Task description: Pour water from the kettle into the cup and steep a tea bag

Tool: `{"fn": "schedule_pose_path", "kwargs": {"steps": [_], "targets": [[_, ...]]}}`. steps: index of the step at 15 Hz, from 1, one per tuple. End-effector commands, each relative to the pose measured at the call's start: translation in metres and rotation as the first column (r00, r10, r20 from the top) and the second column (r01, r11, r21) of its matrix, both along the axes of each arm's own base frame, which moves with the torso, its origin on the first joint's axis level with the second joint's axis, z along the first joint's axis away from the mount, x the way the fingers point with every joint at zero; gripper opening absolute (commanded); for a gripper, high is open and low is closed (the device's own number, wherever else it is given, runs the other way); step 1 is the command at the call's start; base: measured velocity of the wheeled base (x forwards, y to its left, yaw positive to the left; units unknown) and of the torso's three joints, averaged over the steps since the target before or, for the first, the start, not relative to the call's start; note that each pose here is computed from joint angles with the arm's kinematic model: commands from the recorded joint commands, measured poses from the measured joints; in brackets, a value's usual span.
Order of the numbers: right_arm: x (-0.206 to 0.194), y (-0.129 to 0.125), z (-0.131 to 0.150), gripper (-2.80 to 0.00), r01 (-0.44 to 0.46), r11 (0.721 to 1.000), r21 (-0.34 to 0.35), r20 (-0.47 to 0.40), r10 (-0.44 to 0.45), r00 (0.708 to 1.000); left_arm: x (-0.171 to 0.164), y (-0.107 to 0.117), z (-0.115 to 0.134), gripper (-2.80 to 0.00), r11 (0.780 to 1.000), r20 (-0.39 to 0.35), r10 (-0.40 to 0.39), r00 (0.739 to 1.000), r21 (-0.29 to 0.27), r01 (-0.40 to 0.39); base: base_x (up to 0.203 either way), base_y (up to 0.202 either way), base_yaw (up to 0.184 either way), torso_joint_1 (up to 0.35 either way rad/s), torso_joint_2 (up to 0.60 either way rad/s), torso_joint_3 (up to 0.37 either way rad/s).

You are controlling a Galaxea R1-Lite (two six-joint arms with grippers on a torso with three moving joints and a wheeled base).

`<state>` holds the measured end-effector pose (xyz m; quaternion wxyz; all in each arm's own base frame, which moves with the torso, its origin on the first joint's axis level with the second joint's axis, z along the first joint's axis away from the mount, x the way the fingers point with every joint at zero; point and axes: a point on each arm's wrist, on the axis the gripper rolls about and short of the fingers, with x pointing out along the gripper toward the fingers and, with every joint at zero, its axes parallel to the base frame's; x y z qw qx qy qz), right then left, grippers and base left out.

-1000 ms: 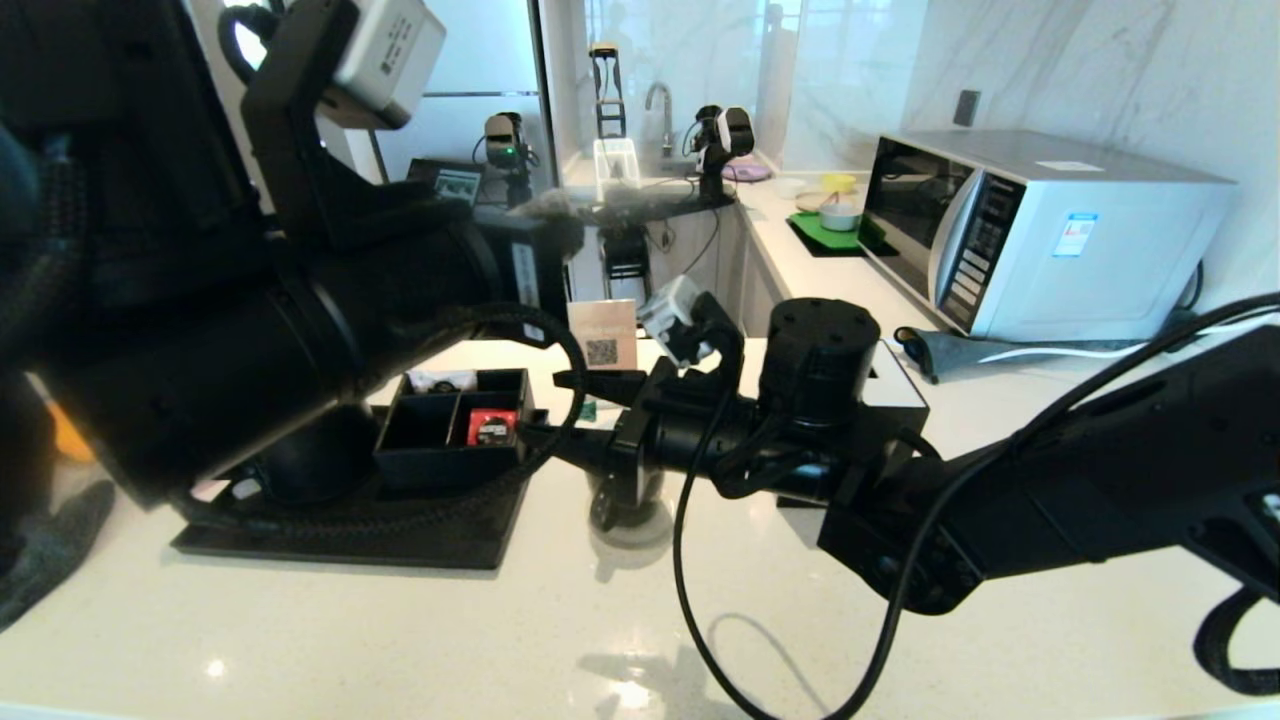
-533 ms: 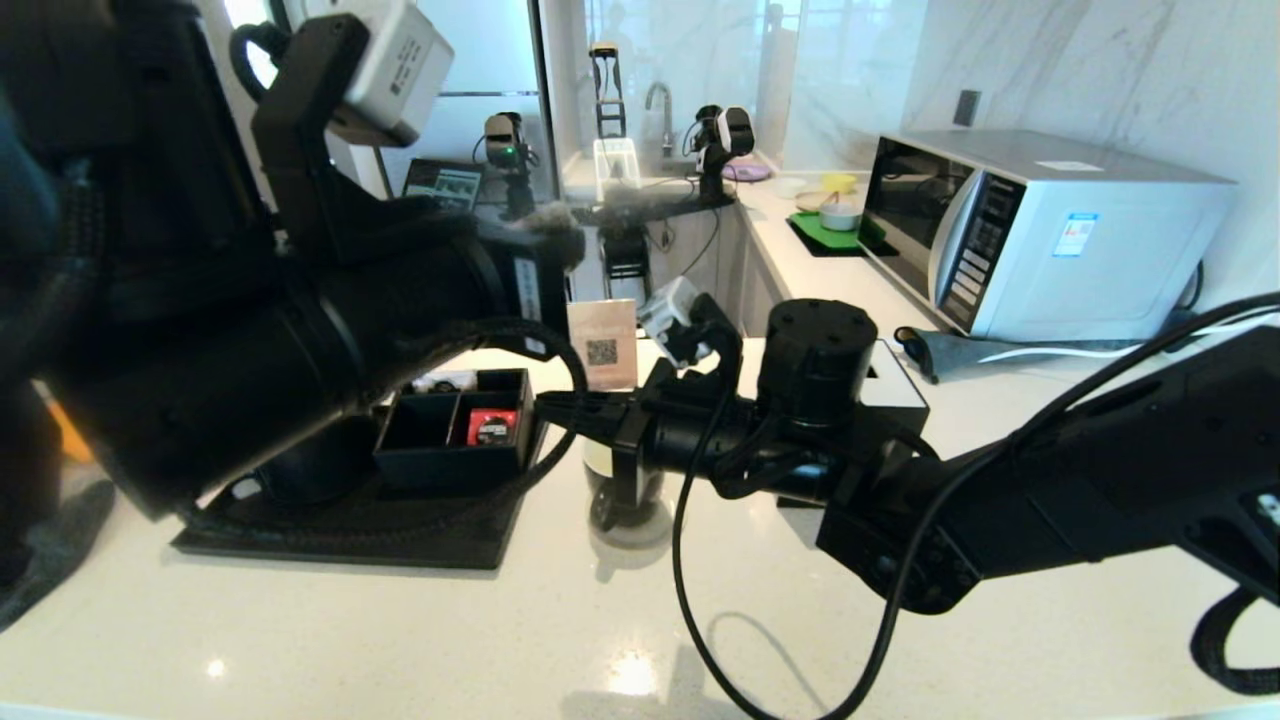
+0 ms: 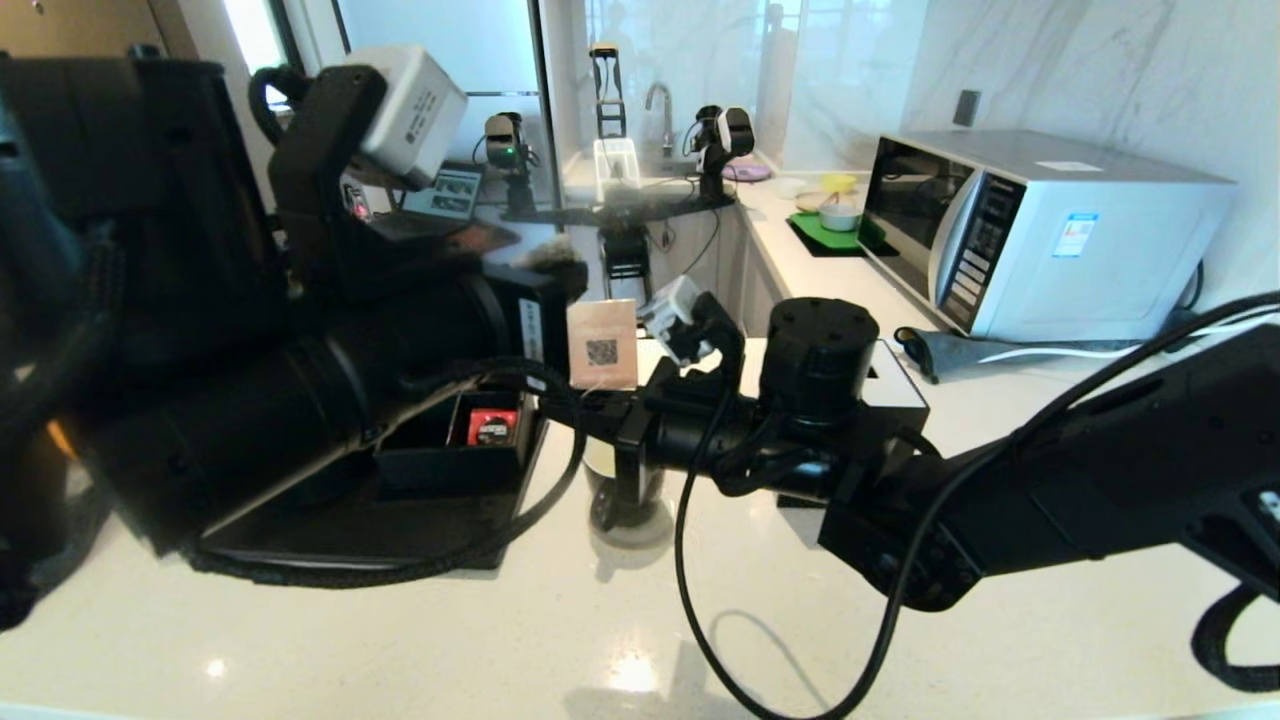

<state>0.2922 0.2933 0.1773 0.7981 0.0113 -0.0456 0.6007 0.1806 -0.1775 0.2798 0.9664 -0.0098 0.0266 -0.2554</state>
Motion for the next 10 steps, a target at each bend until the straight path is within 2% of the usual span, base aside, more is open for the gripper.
{"fn": "schedule_pose_path", "kwargs": {"steps": [1, 5, 10], "targets": [[0.005, -0.004, 0.009, -2.8, 0.021, 1.0, 0.022, 0.022, -0.022, 1.0, -0.004, 0.003, -0.005, -2.8, 1.0, -0.009, -0.003, 1.0, 0.008, 0.004, 0.0, 0.0, 0.0, 0.0, 0.0, 0.0], [0.018, -0.009, 0.019, -2.8, 0.113, 0.993, 0.044, 0.03, -0.114, 0.993, -0.02, 0.004, -0.013, -2.8, 0.999, -0.024, -0.048, 0.999, 0.024, 0.048, 0.0, 0.0, 0.0, 0.0, 0.0, 0.0], [0.027, -0.015, 0.031, -2.8, 0.147, 0.987, 0.067, 0.046, -0.15, 0.988, -0.032, 0.002, -0.026, -2.8, 0.998, -0.055, -0.035, 0.998, 0.043, 0.037, 0.0, 0.0, 0.0, 0.0, 0.0, 0.0]]}}
